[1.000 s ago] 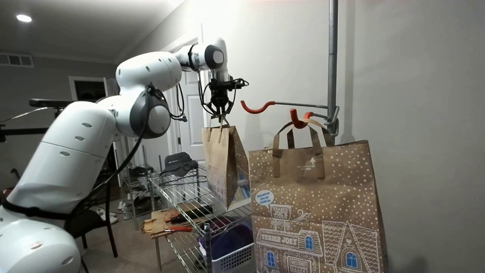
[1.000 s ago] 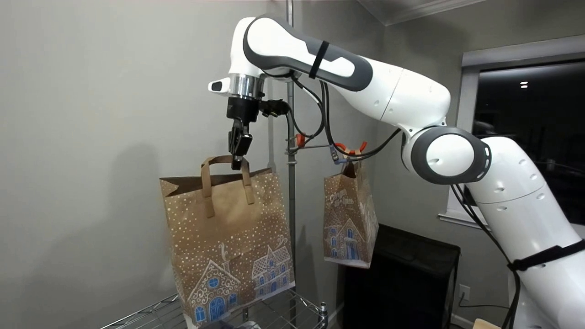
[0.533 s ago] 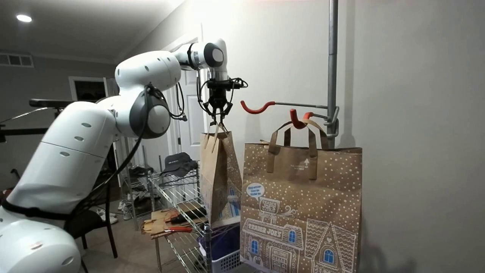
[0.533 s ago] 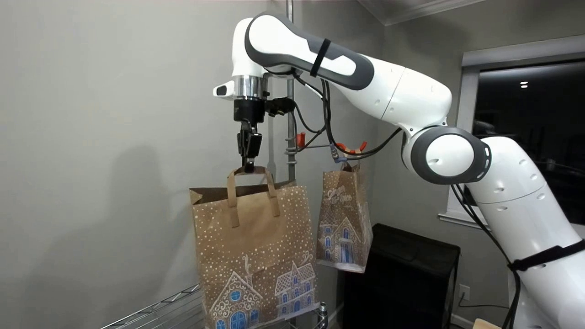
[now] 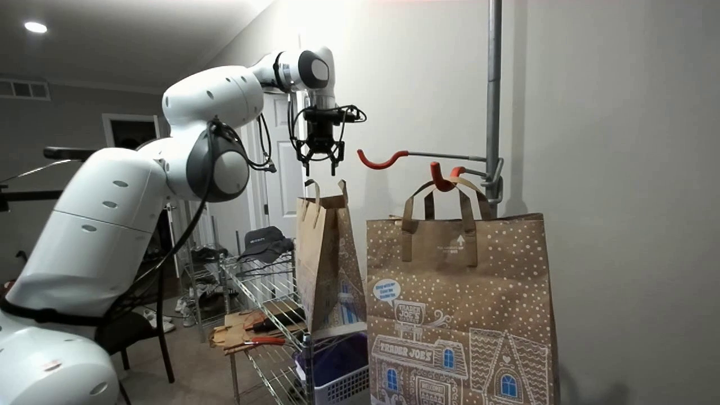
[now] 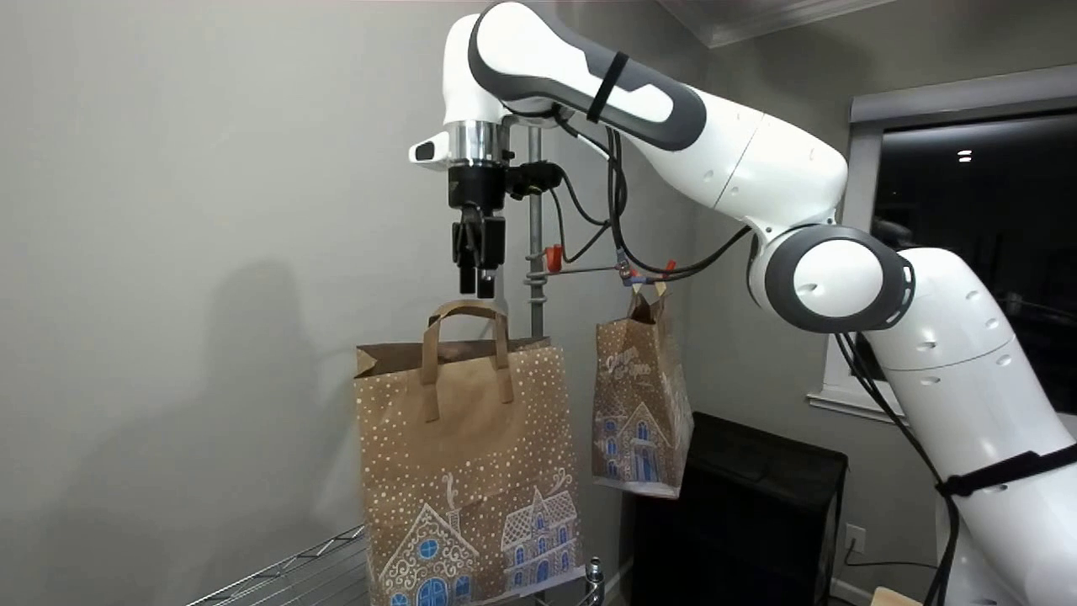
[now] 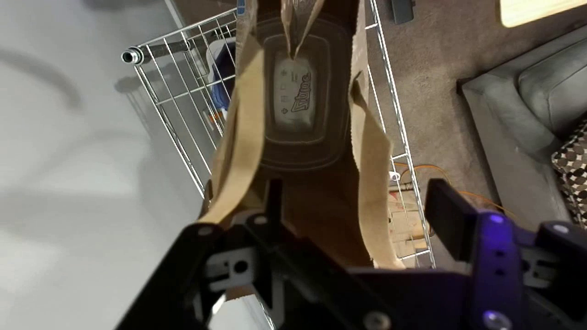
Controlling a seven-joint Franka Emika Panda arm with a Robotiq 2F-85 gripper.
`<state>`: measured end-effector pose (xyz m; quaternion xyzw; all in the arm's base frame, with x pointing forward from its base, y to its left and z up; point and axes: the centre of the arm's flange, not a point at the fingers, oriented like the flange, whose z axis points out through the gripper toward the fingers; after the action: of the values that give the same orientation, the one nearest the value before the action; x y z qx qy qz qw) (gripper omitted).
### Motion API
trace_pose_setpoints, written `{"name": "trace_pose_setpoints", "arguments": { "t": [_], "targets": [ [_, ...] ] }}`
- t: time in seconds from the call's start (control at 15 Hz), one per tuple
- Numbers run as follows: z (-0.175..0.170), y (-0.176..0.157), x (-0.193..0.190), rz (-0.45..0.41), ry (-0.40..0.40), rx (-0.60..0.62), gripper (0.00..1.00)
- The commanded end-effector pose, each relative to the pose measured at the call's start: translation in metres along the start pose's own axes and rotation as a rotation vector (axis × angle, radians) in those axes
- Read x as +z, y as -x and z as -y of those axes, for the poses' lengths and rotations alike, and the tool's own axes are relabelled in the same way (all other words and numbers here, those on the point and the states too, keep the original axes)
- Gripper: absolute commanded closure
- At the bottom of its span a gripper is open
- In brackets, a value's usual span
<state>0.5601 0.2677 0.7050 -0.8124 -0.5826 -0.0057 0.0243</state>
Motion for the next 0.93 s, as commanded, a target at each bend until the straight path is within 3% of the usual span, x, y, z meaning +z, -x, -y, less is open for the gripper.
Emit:
{"name": "trace_pose_setpoints", "arguments": {
  "t": [0.0,0.27,0.4,0.87],
  "targets": [
    [0.028,0.038,-0.049,-0.007,0.033,-0.053,0.0],
    [0.059,0.072,-0.085,-0.027,0.074,-0.025,0.0],
    [0.064,0.081,-0.082,-0.018,0.107,0.023,0.0],
    [0.078,0.104,-0.047,-0.046,-0.03,0.037,0.0]
  ]
}}
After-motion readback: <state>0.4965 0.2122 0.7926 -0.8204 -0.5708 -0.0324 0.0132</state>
